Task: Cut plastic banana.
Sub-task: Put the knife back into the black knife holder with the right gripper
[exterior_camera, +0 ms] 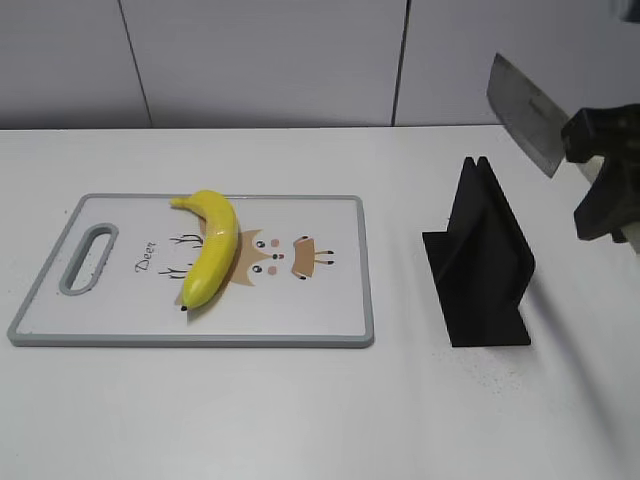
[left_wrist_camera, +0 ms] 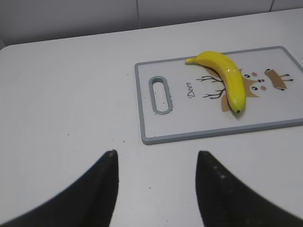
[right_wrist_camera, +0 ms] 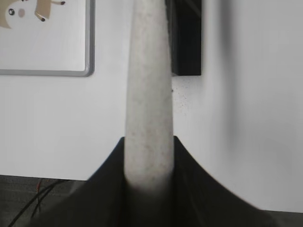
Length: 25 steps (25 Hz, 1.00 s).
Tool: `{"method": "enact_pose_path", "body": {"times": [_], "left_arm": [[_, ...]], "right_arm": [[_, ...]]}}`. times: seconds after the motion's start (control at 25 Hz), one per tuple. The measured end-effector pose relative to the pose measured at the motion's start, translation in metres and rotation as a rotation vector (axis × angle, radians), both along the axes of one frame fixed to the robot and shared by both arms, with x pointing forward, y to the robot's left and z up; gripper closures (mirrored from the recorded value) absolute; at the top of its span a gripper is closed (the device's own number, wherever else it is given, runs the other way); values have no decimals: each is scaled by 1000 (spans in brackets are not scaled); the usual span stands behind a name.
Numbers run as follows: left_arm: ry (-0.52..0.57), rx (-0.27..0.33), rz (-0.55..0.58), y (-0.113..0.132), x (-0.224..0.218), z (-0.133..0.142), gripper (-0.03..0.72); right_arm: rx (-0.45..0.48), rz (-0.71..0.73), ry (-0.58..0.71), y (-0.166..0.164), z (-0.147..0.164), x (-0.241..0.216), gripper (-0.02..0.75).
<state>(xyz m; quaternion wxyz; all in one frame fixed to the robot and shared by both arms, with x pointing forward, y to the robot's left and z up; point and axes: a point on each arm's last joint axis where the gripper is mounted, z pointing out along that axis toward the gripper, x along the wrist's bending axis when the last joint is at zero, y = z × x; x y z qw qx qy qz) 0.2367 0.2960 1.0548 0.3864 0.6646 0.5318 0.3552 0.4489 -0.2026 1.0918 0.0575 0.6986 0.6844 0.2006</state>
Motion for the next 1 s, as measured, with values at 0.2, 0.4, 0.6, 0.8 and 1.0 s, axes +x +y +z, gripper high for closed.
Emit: {"method": "enact_pose_path", "body": {"times": [0.2,0.4,0.6,0.8,1.0], "left_arm": [[-1,0,0,0,0,0,178],[-1,0,0,0,0,0,178],[-1,0,0,0,0,0,178],[-1,0,0,0,0,0,178],[-1,0,0,0,0,0,178]], "right_arm": [[-19,-1,43,4,-18,9,554],[-13,-2,28,6,-21,13,554],[-10,-2,18,6,-21,14,554],[-12,-2,18,6,-21,14,554],[-20,16,13,6,-21,14,554]]}}
